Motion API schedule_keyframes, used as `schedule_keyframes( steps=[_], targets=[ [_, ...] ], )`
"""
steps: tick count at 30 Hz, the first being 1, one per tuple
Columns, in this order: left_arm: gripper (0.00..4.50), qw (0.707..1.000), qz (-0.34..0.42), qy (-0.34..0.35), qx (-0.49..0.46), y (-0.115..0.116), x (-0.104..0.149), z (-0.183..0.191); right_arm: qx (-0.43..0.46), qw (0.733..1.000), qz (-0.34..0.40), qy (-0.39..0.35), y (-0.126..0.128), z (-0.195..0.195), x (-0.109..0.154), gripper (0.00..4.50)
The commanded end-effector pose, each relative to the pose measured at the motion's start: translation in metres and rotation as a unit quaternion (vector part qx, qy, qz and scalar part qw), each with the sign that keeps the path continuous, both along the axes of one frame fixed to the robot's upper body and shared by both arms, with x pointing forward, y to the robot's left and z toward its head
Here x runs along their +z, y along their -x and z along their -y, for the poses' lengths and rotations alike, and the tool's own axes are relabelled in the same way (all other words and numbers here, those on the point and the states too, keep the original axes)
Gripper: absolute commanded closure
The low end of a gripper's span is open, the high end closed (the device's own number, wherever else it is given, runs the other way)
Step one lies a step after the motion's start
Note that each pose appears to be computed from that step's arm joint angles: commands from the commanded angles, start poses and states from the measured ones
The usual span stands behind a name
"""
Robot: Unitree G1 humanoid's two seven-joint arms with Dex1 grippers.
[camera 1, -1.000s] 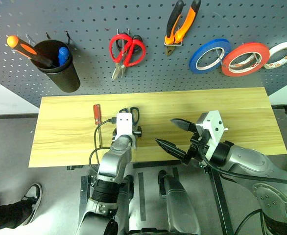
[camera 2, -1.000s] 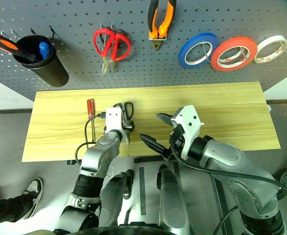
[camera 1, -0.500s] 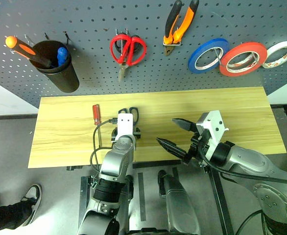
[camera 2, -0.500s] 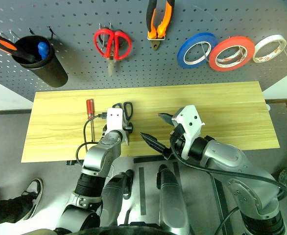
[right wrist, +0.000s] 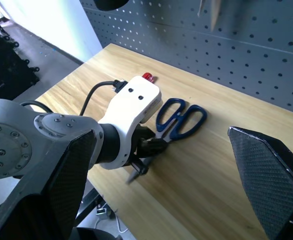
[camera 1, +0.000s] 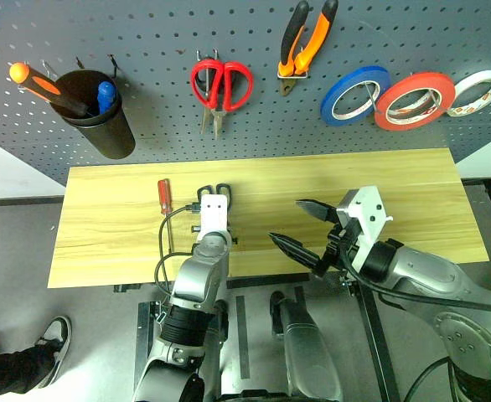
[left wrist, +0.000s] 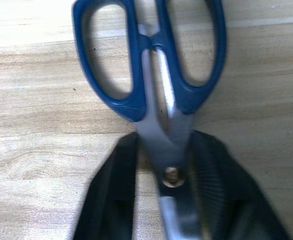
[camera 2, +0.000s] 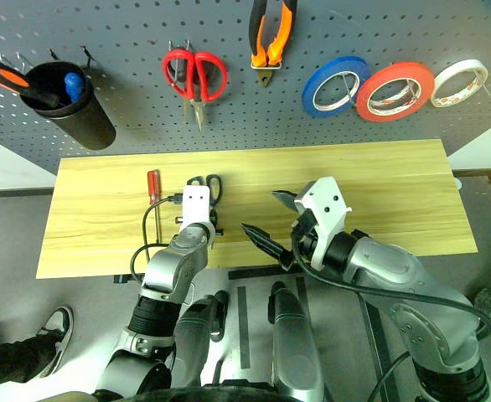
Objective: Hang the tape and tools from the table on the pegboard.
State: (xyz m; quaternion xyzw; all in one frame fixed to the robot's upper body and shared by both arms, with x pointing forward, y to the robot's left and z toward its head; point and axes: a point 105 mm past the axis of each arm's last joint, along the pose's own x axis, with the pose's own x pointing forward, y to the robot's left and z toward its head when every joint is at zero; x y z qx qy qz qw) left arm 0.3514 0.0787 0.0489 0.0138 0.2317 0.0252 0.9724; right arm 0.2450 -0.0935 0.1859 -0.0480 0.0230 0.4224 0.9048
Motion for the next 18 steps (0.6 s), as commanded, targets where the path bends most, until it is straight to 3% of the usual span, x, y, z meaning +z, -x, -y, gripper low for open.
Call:
schedule_keyframes(
  steps=[1,8,18],
  targets=[
    [3.78,0.996,-0.082,0.026,0.003,0.027,-0.042,0.014,0.014,0.999,0.029,-0.004,0.008,-0.004,0.012,0.00],
    [3.83,0.998,-0.061,0.018,-0.023,0.025,-0.035,0.018,0.012,0.999,0.031,-0.005,0.005,-0.005,0.012,0.00],
    [3.92,0.981,0.138,0.016,-0.132,0.025,0.020,0.041,0.008,0.999,0.037,0.001,0.004,-0.001,0.013,0.00]
  ],
)
